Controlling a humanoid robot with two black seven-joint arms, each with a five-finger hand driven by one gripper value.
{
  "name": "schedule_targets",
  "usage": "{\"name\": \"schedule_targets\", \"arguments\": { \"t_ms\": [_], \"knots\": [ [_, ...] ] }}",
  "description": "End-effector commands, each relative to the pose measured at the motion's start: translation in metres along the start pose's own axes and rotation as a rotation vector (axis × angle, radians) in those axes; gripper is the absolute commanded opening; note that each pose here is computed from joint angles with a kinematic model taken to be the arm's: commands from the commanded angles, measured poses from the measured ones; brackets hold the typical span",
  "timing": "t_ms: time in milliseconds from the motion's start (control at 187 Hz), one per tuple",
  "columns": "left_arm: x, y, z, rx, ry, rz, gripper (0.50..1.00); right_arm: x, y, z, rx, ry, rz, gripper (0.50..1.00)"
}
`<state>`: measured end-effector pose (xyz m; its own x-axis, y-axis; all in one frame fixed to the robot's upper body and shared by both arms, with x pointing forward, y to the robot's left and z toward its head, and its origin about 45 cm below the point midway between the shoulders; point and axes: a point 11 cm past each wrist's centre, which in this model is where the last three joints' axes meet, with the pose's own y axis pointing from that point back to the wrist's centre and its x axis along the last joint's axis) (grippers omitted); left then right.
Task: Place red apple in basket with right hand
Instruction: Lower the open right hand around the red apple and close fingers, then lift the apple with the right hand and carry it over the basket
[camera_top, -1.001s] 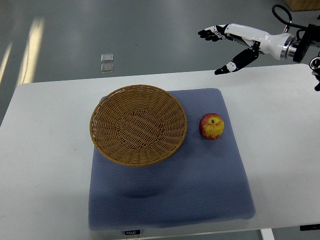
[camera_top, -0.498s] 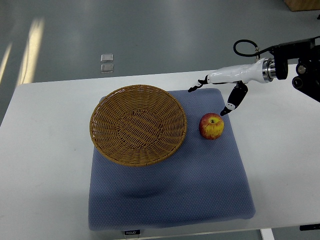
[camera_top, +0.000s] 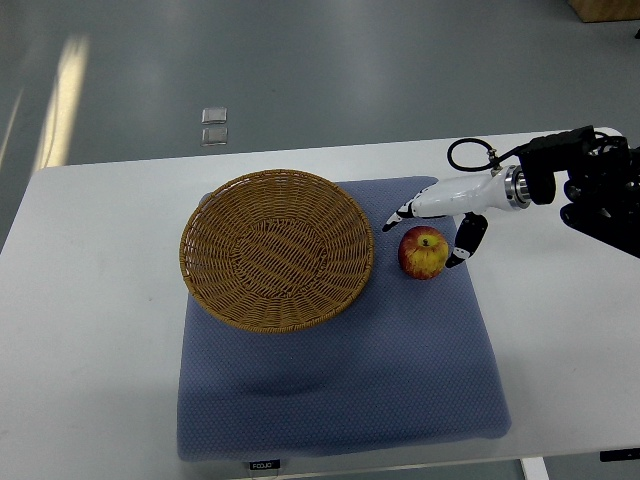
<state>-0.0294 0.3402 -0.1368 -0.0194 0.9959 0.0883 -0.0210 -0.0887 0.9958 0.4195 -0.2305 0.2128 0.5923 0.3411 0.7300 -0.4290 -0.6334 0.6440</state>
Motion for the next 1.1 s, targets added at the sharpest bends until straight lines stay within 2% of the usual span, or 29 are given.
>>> {"name": "schedule_targets", "arguments": {
  "t_ms": [0,386,557,643,734,814,900,991,1093],
  "knots": [
    [0.000,0.000,0.000,-0.001,0.000,0.000,1.000,-0.006,-0.003,0.002,-0.006,0.003,-0.002,0.921],
    [0.000,0.000,0.000,-0.001,0.000,0.000,1.000,-0.015,-0.007,0.000,0.002,-0.008,-0.013,0.917],
    [0.000,0.000,0.000,-0.001,0.000,0.000,1.000,-0.017,-0.009,0.000,0.004,-0.002,-0.006,0.897],
    [0.000,0.000,0.000,-0.001,0.000,0.000,1.000,-0.017,-0.009,-0.001,0.003,0.001,-0.007,0.864],
    [0.000,0.000,0.000,-0.001,0.000,0.000,1.000,-0.016,-0.009,0.001,-0.003,0.000,-0.006,0.803],
    [0.000,0.000,0.000,-0.001,0.001,0.000,1.000,-0.016,-0.009,0.001,-0.003,0.000,-0.005,0.791],
    [-0.001,0.000,0.000,-0.001,0.000,-0.002,1.000,-0.016,-0.009,0.002,-0.007,0.000,-0.007,0.752],
    [0.000,0.000,0.000,0.001,0.000,0.000,1.000,-0.017,-0.009,0.002,-0.007,0.002,-0.008,0.686],
    [-0.001,0.000,0.000,-0.001,0.000,-0.002,1.000,-0.016,-0.008,0.002,-0.007,0.002,-0.008,0.682]
  ]
}}
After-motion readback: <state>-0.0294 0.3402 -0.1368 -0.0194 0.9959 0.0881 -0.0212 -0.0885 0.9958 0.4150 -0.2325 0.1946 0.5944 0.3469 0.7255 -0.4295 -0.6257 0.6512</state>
